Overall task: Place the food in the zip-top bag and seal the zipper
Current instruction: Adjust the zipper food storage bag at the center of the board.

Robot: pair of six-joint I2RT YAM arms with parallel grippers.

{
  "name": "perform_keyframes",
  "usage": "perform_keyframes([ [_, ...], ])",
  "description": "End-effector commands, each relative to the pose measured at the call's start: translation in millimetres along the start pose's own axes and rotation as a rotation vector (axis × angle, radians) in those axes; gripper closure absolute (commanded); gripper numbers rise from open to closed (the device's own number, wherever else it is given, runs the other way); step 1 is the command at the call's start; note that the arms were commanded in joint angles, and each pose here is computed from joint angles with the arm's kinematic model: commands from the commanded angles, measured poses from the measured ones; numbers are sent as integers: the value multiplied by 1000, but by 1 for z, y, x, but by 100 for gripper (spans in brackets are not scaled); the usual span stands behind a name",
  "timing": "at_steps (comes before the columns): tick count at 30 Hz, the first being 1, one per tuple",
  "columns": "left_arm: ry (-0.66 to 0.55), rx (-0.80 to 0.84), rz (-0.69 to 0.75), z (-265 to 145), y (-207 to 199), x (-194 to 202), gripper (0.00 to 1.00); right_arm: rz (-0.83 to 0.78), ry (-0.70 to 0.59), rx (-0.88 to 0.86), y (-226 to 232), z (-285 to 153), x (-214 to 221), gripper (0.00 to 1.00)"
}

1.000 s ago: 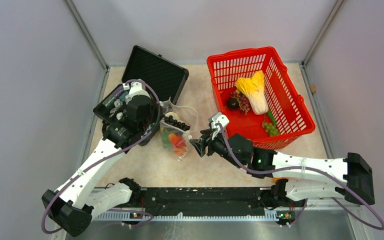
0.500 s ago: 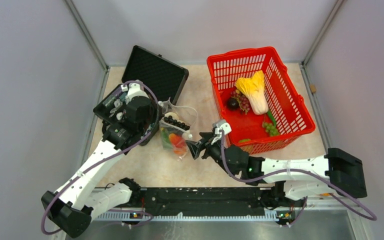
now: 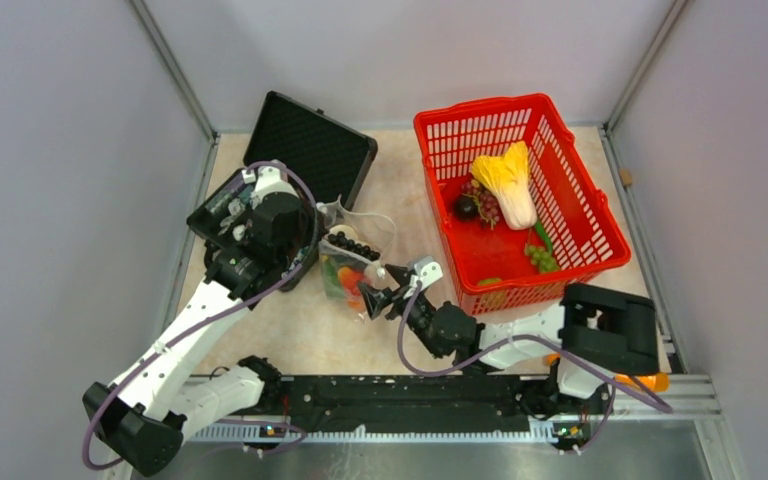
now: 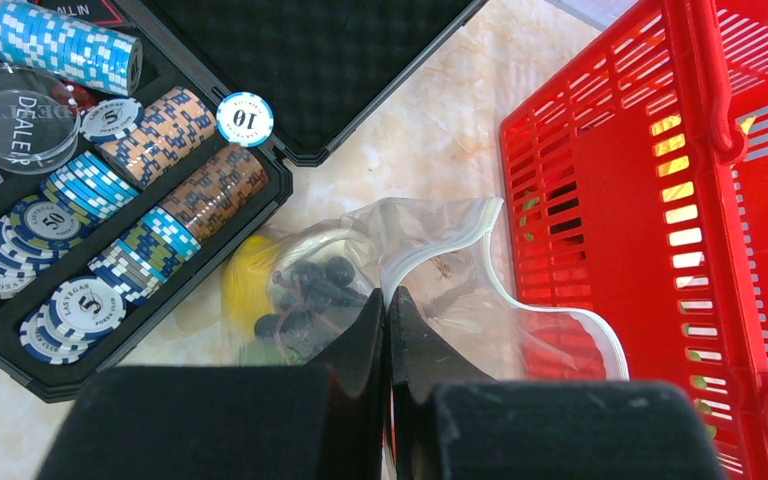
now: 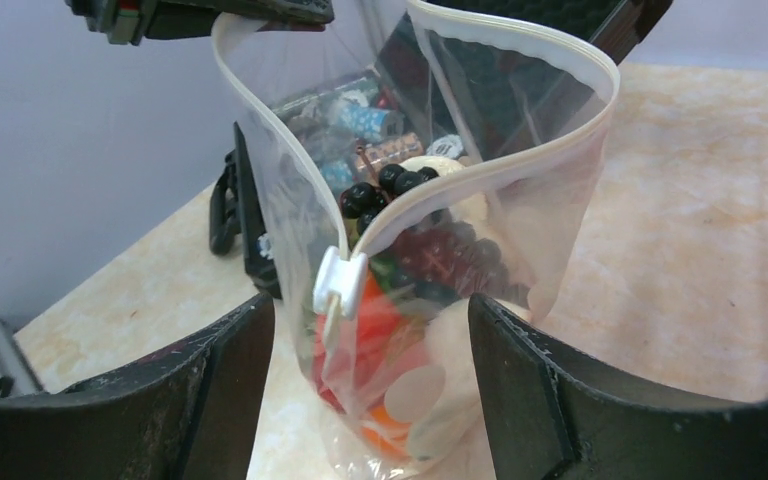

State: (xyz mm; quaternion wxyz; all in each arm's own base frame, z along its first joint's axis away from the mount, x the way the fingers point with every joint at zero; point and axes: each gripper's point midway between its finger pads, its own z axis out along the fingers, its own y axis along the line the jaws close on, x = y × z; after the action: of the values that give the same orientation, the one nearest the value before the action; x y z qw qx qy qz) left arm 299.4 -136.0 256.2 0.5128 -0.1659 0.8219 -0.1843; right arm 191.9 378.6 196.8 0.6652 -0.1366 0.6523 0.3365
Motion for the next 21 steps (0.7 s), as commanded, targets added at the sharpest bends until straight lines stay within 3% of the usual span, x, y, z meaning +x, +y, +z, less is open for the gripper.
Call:
perform_keyframes([
  [1,-76,64,-37,-4,-17,-24,100,34,-208,11,2,4,-34,31],
  [8,-71,76,-33,-5,-19,-24,100,-15,-297,123,-11,15,-38,45],
  [16,-65,84,-33,-4,-20,-23,100,-1,-318,111,-4,26,-42,44],
  [19,-67,81,-33,-4,-19,-23,100,27,-320,108,-8,28,-42,61],
  [21,-65,82,-32,-4,-19,-23,100,25,-313,107,-9,27,-39,80],
])
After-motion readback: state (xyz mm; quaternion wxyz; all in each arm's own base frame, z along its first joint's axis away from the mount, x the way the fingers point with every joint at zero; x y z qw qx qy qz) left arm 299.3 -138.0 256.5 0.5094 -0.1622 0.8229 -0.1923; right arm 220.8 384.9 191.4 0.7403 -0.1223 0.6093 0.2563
